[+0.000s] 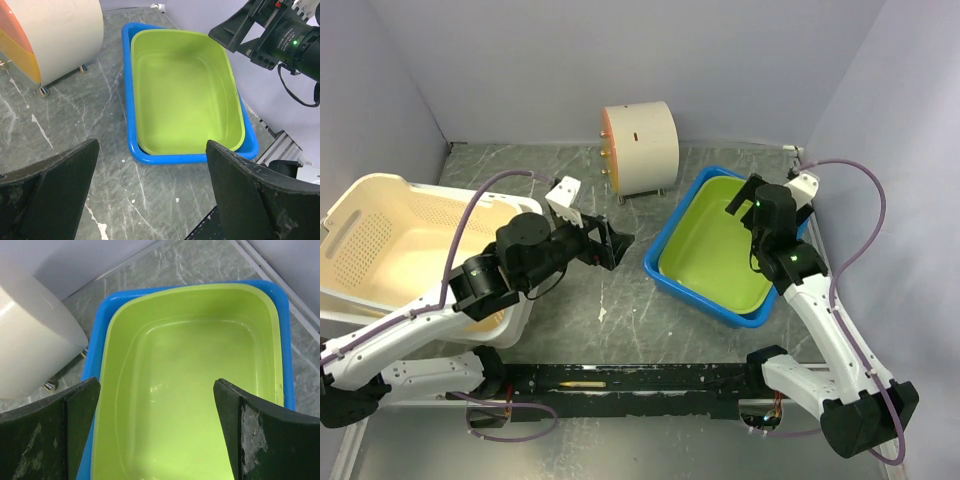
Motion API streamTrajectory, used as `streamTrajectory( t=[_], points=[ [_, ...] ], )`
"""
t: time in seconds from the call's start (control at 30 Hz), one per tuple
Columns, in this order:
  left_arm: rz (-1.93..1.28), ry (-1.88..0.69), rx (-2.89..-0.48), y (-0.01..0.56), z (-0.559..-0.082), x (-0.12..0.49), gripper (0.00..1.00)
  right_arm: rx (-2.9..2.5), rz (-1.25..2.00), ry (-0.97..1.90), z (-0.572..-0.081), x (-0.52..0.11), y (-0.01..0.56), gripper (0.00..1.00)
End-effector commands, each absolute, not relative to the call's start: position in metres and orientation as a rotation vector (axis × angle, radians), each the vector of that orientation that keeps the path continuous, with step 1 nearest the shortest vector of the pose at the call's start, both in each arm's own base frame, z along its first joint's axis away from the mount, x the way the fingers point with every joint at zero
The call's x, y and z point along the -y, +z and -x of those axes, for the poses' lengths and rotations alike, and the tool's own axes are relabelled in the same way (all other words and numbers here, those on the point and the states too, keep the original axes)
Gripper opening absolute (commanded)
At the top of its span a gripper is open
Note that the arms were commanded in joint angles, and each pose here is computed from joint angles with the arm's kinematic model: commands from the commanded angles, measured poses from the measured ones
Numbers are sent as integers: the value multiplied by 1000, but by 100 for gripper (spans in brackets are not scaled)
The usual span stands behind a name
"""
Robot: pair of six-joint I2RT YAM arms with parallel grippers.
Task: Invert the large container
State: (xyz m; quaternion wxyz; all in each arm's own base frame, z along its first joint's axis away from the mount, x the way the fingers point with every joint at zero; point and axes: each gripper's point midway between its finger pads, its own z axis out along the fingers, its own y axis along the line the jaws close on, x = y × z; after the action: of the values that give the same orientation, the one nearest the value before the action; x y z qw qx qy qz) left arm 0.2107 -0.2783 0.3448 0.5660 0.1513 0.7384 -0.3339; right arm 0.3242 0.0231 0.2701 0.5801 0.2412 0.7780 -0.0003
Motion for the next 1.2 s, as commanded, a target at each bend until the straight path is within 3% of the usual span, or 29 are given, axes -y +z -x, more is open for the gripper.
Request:
streamTrajectory(
  t=[0.0,0.43,0.77,0.93,1.17],
  points=[
    [-329,-798,-1718,349,-215,283,100,-1805,-625,6,-322,-21,263,99],
    [-501,-866,-1791,331,-213,331,100,-1802,-649,4,-315,-17,259,99],
    [-525,-906,-1897,295,-211,356,97,-1914,-717,-352,-270,36,251,100],
    [-619,-964,-1910,284,-205,377,98,-2092,-799,-225,-281,64,213,100],
    [-672,-1054,-1919,273,-198,403,98,-2211,-856,-260,-282,80,182,69]
  ],
)
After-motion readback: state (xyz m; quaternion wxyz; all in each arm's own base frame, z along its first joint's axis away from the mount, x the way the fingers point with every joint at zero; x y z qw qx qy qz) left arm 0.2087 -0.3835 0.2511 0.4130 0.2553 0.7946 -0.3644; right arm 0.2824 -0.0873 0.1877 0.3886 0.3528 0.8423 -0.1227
